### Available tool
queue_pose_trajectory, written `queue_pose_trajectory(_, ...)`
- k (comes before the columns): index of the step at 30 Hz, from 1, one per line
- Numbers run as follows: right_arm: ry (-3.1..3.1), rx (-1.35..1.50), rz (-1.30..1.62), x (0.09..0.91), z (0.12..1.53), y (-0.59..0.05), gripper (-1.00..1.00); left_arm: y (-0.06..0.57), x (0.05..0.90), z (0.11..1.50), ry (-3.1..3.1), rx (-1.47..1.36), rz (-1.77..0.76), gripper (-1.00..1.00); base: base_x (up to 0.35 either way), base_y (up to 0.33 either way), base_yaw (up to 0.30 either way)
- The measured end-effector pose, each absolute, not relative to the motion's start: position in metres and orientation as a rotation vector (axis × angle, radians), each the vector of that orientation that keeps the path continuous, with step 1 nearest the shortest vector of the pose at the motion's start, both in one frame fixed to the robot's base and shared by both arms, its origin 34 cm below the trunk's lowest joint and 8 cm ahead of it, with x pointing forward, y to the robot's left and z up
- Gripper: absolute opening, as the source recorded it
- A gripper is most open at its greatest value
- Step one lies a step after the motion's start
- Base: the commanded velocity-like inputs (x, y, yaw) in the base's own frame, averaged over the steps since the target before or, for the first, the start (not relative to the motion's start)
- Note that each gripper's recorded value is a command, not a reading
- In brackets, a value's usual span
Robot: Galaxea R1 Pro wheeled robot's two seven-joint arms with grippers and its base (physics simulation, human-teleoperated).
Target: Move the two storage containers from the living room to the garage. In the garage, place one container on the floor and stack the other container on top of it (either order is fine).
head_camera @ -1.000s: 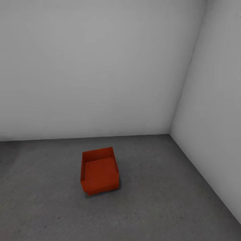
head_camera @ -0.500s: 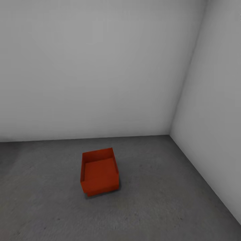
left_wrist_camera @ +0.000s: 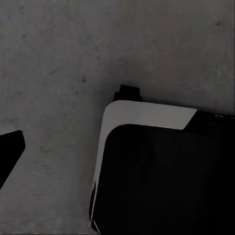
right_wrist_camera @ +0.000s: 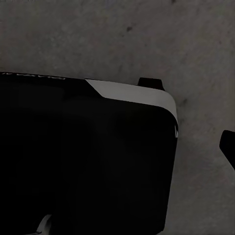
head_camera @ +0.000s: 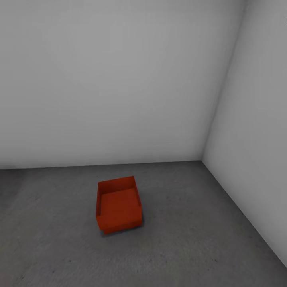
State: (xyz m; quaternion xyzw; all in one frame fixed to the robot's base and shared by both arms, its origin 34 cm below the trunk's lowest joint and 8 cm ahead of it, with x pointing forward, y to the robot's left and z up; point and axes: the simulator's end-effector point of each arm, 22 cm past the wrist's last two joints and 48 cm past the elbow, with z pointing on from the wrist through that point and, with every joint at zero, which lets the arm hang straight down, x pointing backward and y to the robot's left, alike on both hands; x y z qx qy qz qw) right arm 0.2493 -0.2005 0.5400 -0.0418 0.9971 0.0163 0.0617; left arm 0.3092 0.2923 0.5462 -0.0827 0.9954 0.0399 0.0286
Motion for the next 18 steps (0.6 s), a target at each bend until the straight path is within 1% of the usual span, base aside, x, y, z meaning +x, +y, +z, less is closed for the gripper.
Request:
queue_pose_trajectory(1, 3.015, -0.126, 0.049, 0.249, 0.54, -0.201, 1.0, 0.289, 0.293, 0.545, 3.119, -0.255, 0.118, 1.0, 0.0, 0.0, 0.0)
queue_pose_trajectory(5, 3.015, -0.126, 0.05, 0.249, 0.54, -0.2, 1.0, 0.289, 0.28, 0.544, 3.156, -0.25, 0.118, 1.0, 0.0, 0.0, 0.0)
queue_pose_trajectory(11, 3.015, -0.126, 0.049, 0.249, 0.54, -0.201, 1.0, 0.294, 0.299, 0.544, 3.06, -0.239, 0.134, 1.0, 0.0, 0.0, 0.0)
queue_pose_trajectory(18, 3.015, -0.13, 0.049, 0.249, 0.54, -0.201, 1.0, 0.296, 0.302, 0.545, 3.049, -0.235, 0.138, 1.0, 0.0, 0.0, 0.0)
